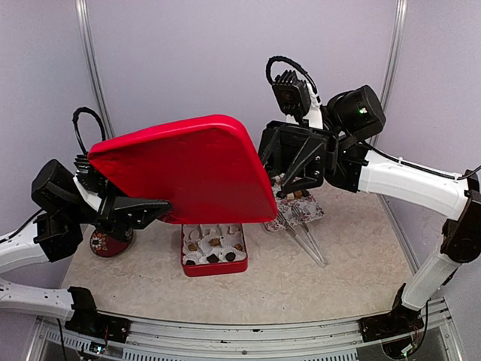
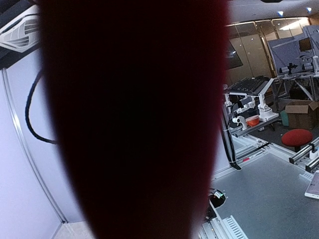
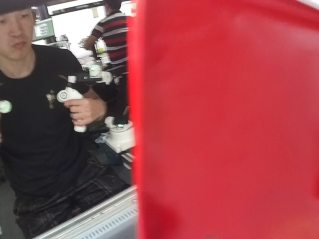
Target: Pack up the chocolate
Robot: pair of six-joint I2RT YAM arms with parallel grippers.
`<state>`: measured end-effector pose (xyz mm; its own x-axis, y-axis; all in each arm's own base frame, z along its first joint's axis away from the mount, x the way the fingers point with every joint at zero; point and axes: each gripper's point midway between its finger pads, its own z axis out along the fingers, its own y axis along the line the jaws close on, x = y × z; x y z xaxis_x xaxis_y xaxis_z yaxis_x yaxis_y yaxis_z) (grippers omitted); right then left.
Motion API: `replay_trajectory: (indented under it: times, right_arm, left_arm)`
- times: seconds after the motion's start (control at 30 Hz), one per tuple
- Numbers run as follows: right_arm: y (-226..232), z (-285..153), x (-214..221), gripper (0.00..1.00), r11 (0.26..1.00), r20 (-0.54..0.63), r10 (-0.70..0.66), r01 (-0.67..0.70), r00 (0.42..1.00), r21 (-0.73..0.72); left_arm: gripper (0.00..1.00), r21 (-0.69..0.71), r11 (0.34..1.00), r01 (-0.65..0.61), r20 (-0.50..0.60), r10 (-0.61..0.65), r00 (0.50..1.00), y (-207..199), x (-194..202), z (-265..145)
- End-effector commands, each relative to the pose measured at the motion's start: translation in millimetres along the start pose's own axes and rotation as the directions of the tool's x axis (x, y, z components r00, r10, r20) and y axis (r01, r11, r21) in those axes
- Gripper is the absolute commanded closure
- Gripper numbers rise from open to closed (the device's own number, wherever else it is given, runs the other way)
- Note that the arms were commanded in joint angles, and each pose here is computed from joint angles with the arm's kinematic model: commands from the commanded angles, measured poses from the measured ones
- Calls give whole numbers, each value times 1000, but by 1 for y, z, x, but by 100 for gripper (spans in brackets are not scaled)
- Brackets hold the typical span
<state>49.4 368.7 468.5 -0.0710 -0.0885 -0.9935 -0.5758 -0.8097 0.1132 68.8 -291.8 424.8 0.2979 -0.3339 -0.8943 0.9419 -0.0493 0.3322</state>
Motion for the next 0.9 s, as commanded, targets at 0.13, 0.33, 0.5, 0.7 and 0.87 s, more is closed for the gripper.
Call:
replay_trajectory:
  times: [0.13,0.33,0.5,0.7,0.87]
  right_arm:
    - [-33,-116,12,25,933,101,49,-81,994,351]
    - [-80,-182,54,21,759,313,164,-322,936,566]
    - [-117,-215,110,21,545,381,244,-451,892,706]
    - [-139,-230,184,26,387,482,379,-608,790,693]
    - [-148,-231,228,30,310,519,439,-666,733,678]
  left_arm:
    - [94,-154,980,124,-52,-134,990,24,12,-4]
    - [92,-303,847,437,-39,-470,882,59,47,-18]
    - [92,-408,654,637,23,-691,723,76,86,-32]
    - [89,-532,413,739,54,-854,517,82,152,-54]
    - [87,-594,212,776,137,-924,357,87,197,-83]
